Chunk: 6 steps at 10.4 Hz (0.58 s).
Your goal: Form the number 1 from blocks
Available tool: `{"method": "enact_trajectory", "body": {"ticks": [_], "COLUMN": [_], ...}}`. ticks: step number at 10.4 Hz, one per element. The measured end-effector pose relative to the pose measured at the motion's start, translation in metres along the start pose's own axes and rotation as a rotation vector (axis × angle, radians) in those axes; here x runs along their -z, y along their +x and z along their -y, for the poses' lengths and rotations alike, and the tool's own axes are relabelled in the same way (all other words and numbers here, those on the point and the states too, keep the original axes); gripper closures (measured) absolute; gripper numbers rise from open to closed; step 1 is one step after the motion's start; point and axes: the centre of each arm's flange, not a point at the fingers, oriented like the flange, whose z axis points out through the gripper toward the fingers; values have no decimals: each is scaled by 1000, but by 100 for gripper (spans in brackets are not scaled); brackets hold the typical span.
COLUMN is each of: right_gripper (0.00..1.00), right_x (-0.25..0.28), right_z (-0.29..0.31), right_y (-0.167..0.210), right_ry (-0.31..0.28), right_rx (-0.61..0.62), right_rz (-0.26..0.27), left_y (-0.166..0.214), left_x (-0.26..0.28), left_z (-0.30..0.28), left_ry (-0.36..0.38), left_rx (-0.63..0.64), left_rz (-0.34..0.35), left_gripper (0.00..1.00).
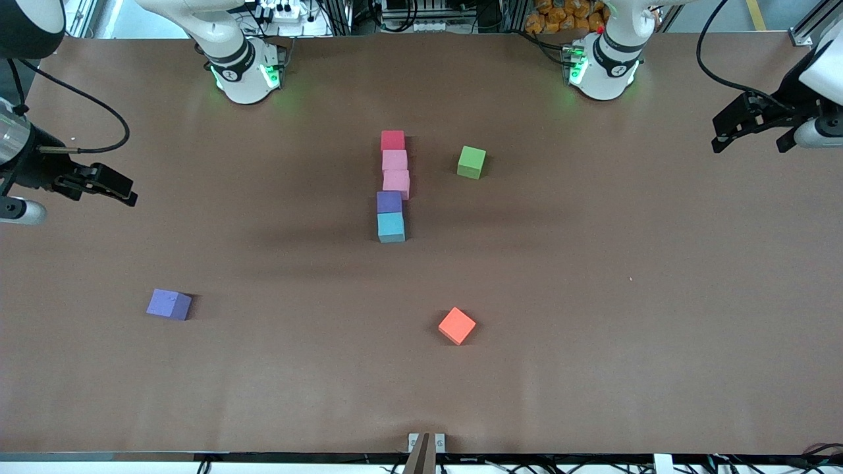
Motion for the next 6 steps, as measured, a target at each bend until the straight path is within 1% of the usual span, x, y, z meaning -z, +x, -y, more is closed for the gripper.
{"method": "enact_trajectory", "body": {"ticks": [6], "right_gripper": [0], "right_x": [0], "right_z": [0], "right_y": [0], "right_ry": [-1], "right_rx": [18], "right_rz": [0], "left_y": [3], "left_x": [-6], "left_z": [0], "left_ry": [-1], "left_rx": [-1], "left_rz": [15], "left_gripper": [0]}}
